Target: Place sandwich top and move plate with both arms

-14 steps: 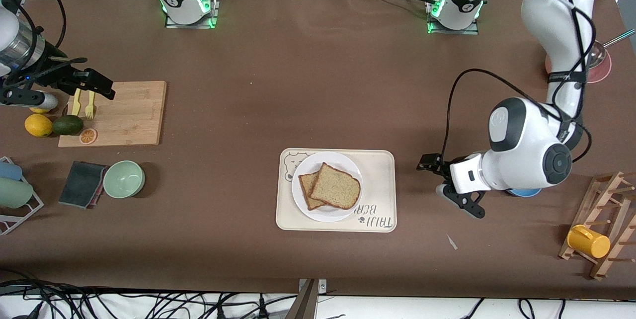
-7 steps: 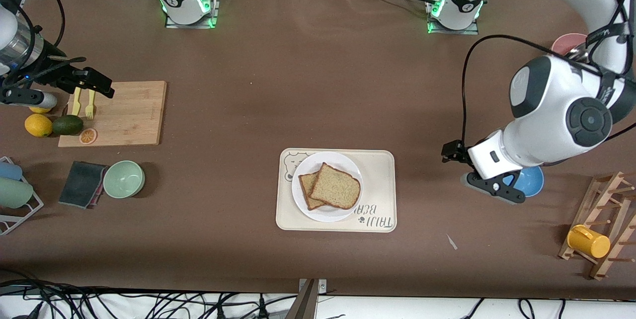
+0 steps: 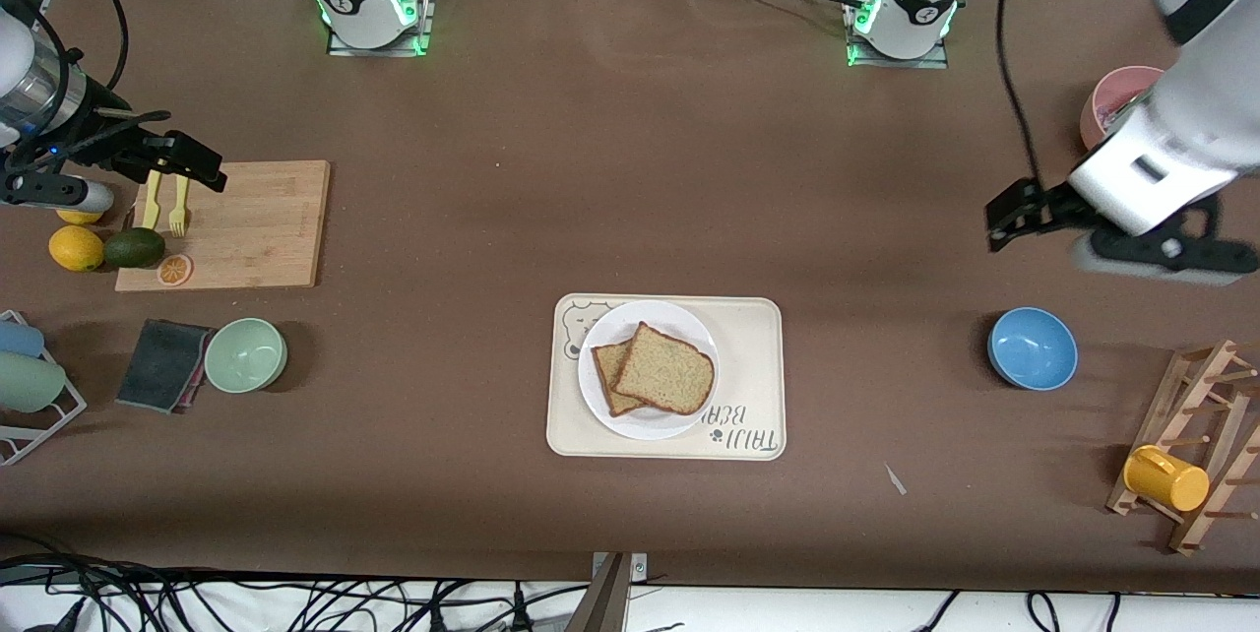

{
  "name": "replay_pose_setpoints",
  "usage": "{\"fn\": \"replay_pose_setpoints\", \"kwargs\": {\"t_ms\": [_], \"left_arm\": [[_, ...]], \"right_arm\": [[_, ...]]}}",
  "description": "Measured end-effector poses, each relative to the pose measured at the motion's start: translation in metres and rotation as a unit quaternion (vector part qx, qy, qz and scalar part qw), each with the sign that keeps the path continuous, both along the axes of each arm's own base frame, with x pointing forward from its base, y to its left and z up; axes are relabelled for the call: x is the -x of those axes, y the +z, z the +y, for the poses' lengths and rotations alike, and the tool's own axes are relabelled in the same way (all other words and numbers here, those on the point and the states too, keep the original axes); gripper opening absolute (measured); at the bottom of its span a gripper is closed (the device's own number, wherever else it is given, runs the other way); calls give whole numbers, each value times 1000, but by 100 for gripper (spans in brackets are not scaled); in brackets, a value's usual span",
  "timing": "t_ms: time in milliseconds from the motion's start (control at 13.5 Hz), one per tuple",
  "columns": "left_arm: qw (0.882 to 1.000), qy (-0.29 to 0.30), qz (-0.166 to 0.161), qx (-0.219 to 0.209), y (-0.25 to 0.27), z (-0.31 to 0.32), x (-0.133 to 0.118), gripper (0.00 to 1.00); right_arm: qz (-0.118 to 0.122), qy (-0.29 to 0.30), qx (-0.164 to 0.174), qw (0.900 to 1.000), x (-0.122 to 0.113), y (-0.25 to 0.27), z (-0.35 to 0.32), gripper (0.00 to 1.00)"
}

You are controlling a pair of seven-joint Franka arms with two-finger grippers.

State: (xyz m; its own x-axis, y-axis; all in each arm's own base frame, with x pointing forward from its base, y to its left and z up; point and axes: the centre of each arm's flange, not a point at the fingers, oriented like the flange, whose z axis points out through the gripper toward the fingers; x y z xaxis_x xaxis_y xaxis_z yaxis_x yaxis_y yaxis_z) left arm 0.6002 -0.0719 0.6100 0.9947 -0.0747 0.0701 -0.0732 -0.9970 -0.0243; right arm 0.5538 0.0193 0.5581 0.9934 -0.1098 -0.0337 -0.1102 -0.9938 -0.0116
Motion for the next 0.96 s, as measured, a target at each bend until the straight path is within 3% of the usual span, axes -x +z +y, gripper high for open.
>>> {"fn": "replay_pose_setpoints", "kwargs": {"t_ms": [444, 963], "left_arm": [[999, 35, 13, 26, 14, 37, 52, 100], [999, 33, 17, 24, 11, 35, 58, 100]], "right_arm": [[6, 1, 0, 1000, 1, -1, 1, 100], [13, 1, 0, 1000, 3, -2, 0, 100]]}}
